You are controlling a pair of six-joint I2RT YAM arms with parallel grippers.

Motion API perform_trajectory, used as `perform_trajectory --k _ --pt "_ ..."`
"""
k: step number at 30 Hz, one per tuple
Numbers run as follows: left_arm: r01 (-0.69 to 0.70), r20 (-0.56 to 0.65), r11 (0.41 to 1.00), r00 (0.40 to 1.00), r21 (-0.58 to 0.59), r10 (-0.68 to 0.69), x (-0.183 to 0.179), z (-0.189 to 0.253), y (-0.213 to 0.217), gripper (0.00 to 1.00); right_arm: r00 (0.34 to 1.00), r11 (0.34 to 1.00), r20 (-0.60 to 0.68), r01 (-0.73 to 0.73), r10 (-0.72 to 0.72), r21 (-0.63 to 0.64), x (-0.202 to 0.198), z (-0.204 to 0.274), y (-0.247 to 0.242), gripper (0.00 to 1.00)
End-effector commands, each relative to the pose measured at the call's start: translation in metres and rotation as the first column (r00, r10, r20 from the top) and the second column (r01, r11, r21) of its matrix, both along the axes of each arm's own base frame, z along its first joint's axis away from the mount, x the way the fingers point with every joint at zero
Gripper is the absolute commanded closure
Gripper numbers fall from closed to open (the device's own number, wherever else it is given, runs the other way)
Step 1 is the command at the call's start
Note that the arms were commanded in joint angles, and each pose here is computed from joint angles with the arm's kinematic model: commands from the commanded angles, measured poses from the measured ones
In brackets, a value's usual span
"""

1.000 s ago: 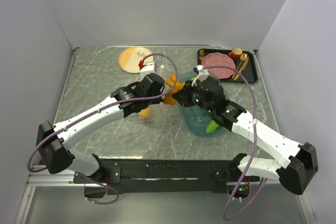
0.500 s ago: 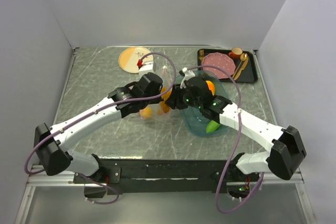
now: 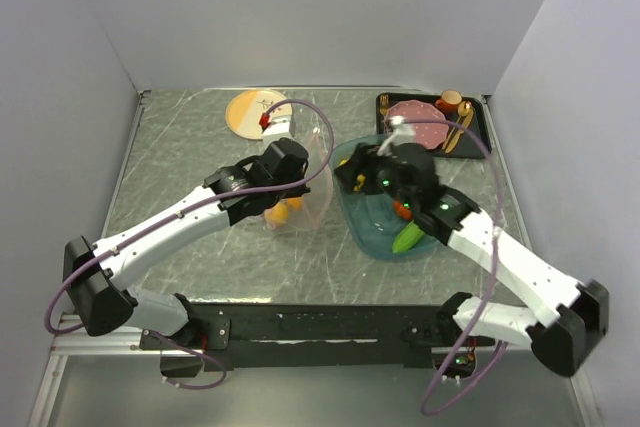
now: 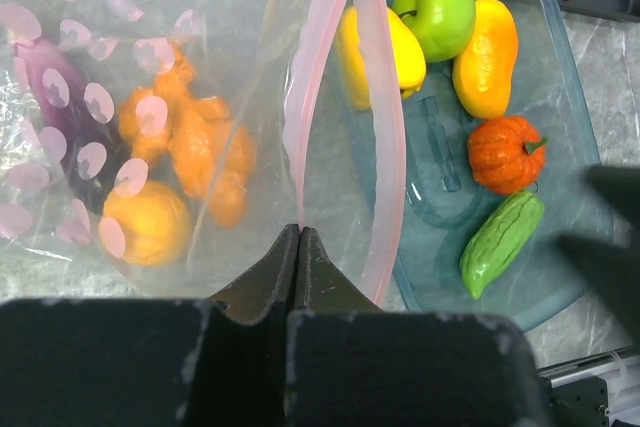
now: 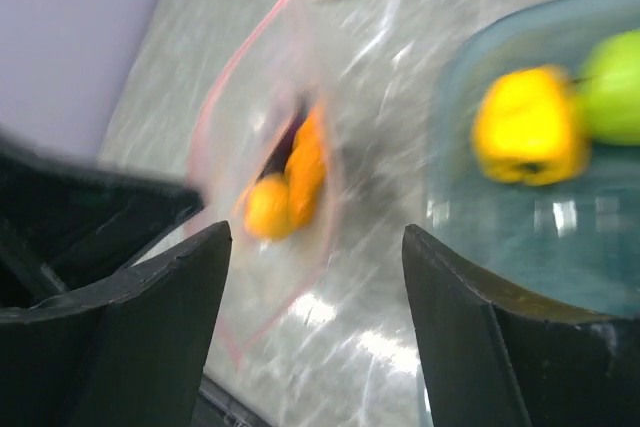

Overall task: Place the food in the zip-top bag and seal the zipper
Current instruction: Place the fake vegetable in the zipper food storage bag, then pick up the fake fruit from the bin.

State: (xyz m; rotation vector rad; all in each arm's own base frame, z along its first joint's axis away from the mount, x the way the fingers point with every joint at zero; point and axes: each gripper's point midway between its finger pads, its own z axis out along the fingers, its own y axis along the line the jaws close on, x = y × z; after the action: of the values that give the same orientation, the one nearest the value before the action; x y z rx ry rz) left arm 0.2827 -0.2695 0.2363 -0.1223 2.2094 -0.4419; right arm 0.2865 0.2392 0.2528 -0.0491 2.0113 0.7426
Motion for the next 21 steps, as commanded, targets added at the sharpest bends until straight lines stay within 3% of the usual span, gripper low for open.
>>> perform_trajectory --k 1,6,12,19,21 --pt "-0.026 0.057 0.999 0.998 -0.048 0.029 0.004 0.027 0.005 0.99 0.971 0.972 -0.043 0.235 -0.235 0.001 0.024 -0.014 -0.067 0.23" --pt "-0.034 0.071 0.998 0.997 -0.059 0.038 0.003 0.030 0.009 0.99 0.956 0.968 -0.165 0.229 -0.244 -0.102 0.049 -0.058 -0.083 0.20" --pt "-0.044 0.083 0.997 0.995 -0.068 0.050 0.002 0.035 0.014 0.99 0.938 0.981 -0.294 0.157 -0.185 -0.115 0.087 -0.090 -0.055 0.13" --pt "-0.019 0.081 0.997 0.996 -0.077 0.026 -0.003 0.032 0.014 0.99 0.929 0.980 -0.324 0.139 -0.179 -0.142 0.132 -0.120 -0.037 0.11" --pt "-0.016 0.079 0.997 0.997 -0.079 0.022 -0.004 0.031 0.014 0.99 0.913 0.967 -0.345 0.154 -0.217 -0.202 0.138 -0.128 -0.043 0.10"
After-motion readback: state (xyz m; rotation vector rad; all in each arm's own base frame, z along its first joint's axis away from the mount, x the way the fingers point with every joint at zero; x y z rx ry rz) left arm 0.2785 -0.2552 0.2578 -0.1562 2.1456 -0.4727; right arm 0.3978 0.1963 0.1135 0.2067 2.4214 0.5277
